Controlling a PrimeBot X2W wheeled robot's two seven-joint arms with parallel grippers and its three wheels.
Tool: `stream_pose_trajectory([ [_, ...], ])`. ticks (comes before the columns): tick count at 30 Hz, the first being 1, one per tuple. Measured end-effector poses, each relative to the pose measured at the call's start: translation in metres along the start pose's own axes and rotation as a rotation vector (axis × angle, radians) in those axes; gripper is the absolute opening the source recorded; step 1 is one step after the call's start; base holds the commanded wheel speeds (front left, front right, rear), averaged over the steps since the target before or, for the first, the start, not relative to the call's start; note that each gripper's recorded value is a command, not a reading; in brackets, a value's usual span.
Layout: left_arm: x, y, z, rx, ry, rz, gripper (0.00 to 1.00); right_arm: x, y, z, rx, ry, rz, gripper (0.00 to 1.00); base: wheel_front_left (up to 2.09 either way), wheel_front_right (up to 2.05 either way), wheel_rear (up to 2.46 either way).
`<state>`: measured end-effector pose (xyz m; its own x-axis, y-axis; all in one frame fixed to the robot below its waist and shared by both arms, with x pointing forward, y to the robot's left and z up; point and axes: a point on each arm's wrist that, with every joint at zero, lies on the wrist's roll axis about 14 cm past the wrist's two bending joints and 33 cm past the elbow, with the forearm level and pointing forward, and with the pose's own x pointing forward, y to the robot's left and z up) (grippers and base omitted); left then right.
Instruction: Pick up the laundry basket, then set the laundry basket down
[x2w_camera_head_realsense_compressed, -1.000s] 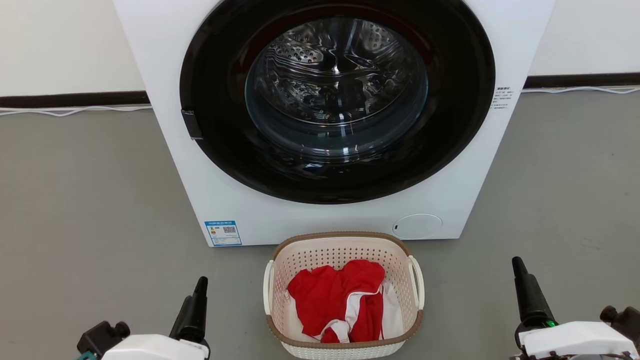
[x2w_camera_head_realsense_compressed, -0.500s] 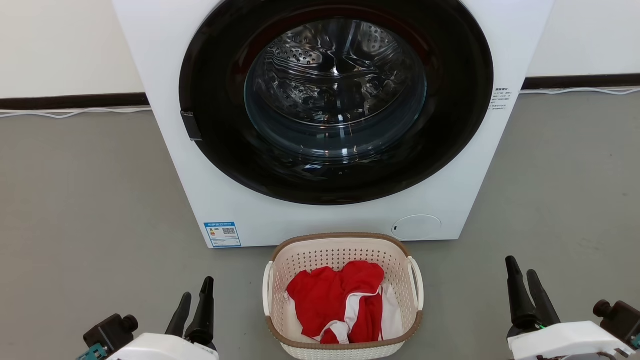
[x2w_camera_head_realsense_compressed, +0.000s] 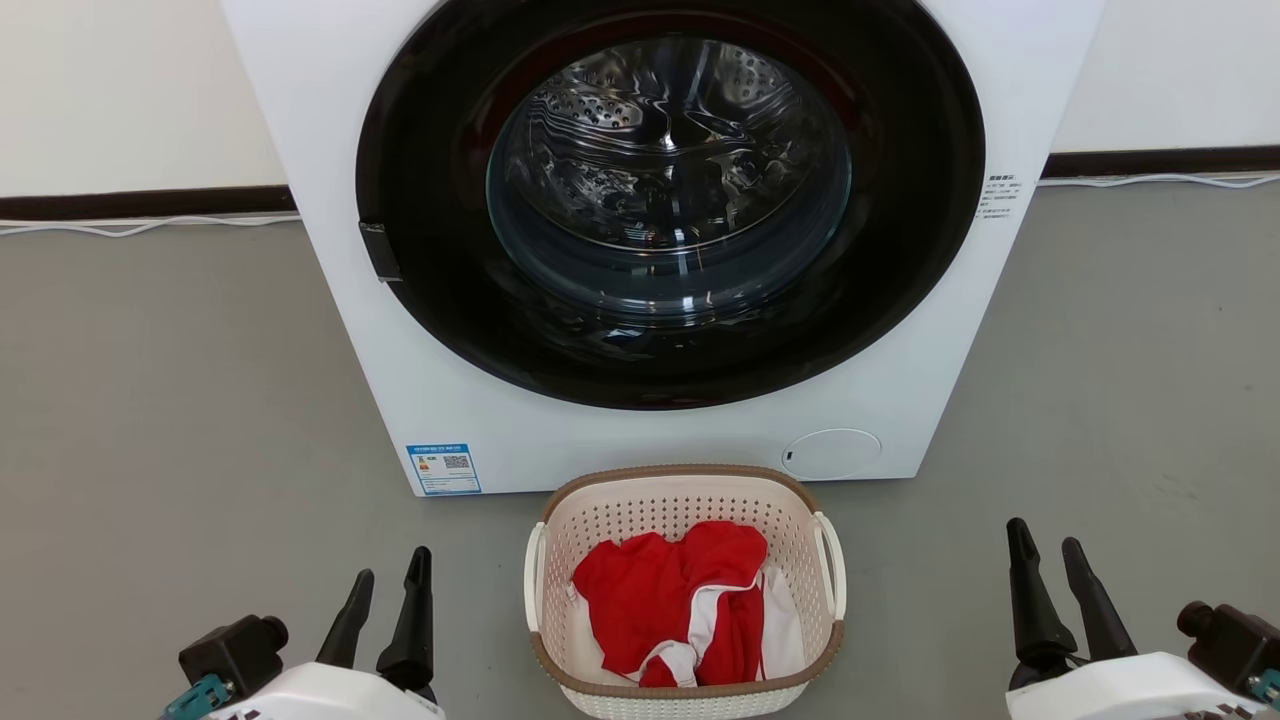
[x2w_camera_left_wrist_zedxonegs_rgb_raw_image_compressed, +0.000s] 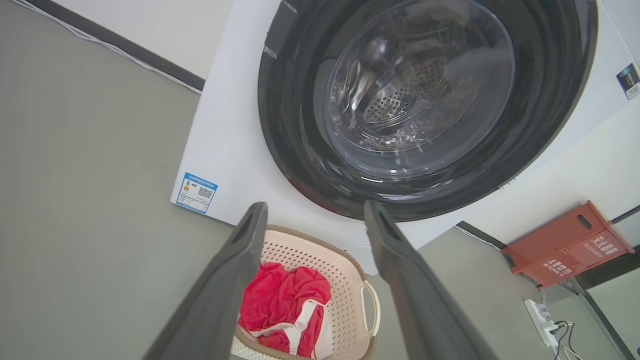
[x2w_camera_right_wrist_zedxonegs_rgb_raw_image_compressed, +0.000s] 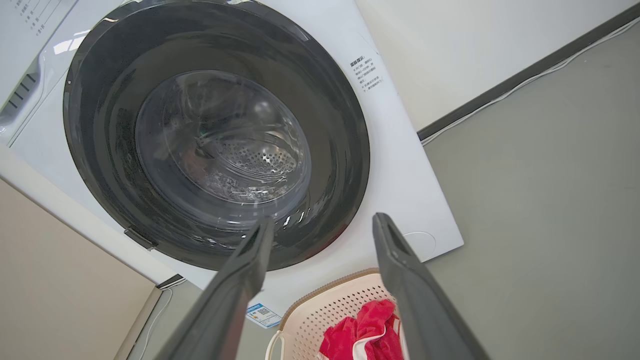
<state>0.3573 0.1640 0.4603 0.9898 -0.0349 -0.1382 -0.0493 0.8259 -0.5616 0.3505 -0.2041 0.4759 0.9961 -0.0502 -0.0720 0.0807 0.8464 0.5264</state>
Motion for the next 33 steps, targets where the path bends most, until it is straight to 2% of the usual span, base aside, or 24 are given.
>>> stream_pose_trajectory([
  [21,0.0,-0.008,0.004,0.247,-0.038,-0.047,1.0,-0.002,0.0,0.011,-0.234,-0.049,0.021,1.0,0.0,0.0,0.0],
  [33,-0.002,-0.012,0.005,0.426,-0.061,-0.079,1.0,-0.003,0.0,0.011,-0.431,-0.052,0.047,1.0,0.0,0.0,0.0],
])
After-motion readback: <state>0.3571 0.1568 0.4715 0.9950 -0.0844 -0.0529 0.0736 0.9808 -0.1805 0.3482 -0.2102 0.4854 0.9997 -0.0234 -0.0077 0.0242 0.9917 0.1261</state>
